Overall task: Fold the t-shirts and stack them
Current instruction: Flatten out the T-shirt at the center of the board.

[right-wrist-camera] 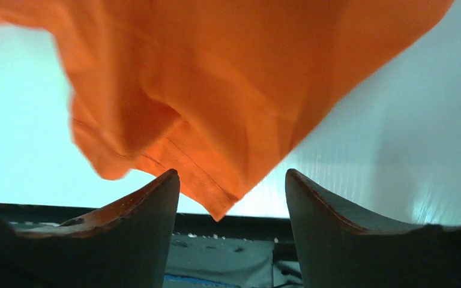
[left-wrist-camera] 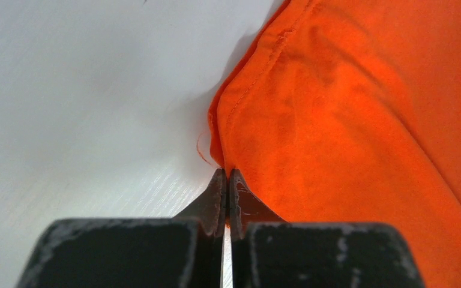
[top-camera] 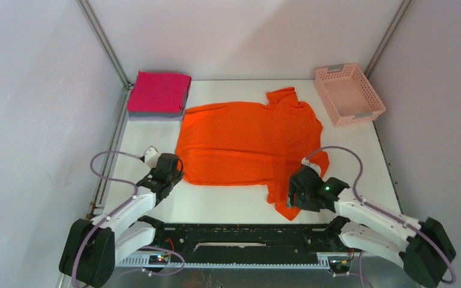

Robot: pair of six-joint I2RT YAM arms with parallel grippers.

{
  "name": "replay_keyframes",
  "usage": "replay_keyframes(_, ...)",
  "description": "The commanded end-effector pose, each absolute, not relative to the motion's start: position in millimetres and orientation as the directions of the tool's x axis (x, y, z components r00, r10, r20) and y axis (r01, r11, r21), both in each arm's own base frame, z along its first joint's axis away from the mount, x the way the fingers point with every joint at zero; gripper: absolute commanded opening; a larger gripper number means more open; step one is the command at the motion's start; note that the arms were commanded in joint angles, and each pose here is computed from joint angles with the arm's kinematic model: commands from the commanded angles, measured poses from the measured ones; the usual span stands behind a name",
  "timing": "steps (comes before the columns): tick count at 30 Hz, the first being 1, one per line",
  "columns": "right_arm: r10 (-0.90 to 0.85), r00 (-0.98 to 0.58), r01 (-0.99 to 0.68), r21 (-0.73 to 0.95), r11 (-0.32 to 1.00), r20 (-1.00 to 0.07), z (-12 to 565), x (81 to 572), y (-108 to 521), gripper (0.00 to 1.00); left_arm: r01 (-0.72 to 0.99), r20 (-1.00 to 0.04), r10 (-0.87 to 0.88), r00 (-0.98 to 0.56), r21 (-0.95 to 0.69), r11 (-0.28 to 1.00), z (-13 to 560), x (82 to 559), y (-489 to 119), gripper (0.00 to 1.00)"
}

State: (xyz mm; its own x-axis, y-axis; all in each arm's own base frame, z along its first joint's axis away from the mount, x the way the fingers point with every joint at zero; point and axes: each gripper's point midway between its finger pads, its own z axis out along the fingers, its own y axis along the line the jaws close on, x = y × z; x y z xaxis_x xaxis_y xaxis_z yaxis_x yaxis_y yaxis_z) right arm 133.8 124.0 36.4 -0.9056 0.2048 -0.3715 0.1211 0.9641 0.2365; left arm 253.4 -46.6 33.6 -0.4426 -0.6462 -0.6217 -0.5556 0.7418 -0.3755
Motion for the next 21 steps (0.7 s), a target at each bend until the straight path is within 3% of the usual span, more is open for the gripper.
replay_keyframes(1, 0.198, -0.943, 0.159, 0.160, 0.974, -0.268, 25.9, 109.9, 131.5, 0.65, -0.543, -0.635, -0.636, -0.439, -0.376, 0.751, 31.0, 250.2, -43.8, 0.00)
replay_keyframes(7, 0.137, -0.954, 0.077, 0.223, 0.972, -0.267, 27.4, 111.4, 162.6, 0.56, -0.545, -0.638, -0.634, -0.437, -0.373, 0.751, 31.0, 249.9, -42.7, 0.00)
replay_keyframes(14, 0.008, -0.939, -0.023, 0.085, 0.996, -0.344, 51.1, 114.7, 150.2, 0.55, -0.546, -0.642, -0.631, -0.436, -0.369, 0.752, 32.7, 250.1, -41.8, 0.00)
replay_keyframes(21, -0.152, -0.925, -0.160, -0.003, 0.987, -0.348, 44.5, 118.9, 168.9, 0.53, -0.552, -0.643, -0.626, -0.442, -0.355, 0.754, 31.0, 248.7, -40.2, 0.00)
